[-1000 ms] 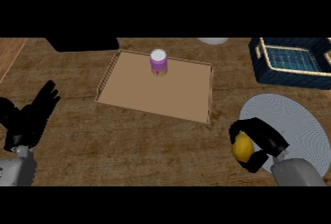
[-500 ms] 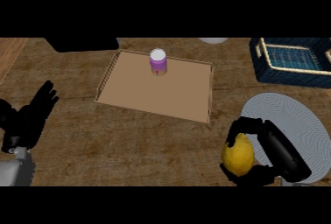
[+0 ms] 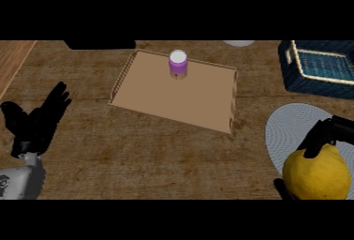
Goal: Pick the lemon from the placemat and place it in the basket
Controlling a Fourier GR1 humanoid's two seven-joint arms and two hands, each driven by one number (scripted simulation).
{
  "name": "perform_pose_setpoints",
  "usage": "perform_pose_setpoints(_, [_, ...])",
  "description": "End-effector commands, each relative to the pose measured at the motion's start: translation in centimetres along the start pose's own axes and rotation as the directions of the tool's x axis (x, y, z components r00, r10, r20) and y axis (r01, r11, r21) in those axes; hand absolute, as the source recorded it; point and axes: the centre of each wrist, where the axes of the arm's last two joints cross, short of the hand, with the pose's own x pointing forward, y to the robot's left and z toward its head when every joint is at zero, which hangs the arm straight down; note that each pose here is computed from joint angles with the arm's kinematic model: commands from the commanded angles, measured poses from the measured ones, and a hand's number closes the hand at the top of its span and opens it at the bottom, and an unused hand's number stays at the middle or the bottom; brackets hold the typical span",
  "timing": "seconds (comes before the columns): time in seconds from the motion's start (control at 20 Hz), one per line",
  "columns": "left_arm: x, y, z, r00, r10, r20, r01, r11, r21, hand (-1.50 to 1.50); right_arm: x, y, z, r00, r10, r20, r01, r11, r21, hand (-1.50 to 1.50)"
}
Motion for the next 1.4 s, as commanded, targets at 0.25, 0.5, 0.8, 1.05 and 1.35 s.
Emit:
perform_pose_setpoints(0.25, [2.2, 0.0, -1.5, 1.000, -0.009, 0.004, 0.009, 1.000, -0.011, 0.00, 5.8, -5.7, -5.0, 0.998, 0.013, -0.058, -0.022, 0.986, -0.165, 1.50])
perform_pose_setpoints(0.5, [1.6, -0.1, 0.0, 1.000, -0.004, 0.015, 0.004, 1.000, -0.025, 0.00, 5.1, -8.8, -10.8, 0.991, 0.052, -0.121, -0.083, 0.960, -0.268, 1.50])
perform_pose_setpoints(0.8, [0.4, -1.9, -1.2, 1.000, -0.003, 0.006, 0.003, 0.999, -0.046, 0.00, 1.3, -12.1, -12.6, 0.957, 0.179, -0.227, -0.248, 0.912, -0.327, 1.50])
perform_pose_setpoints(1.05, [-0.2, -0.9, -1.7, 1.000, 0.020, 0.001, -0.020, 0.999, -0.033, 0.00, -2.9, -13.9, -14.5, 0.951, 0.155, -0.267, -0.243, 0.910, -0.335, 1.50])
perform_pose_setpoints(1.35, [1.7, 0.2, -0.8, 1.000, -0.009, 0.020, 0.010, 1.000, -0.015, 0.00, -8.7, -13.8, -15.3, 0.930, 0.226, -0.289, -0.313, 0.901, -0.302, 1.50])
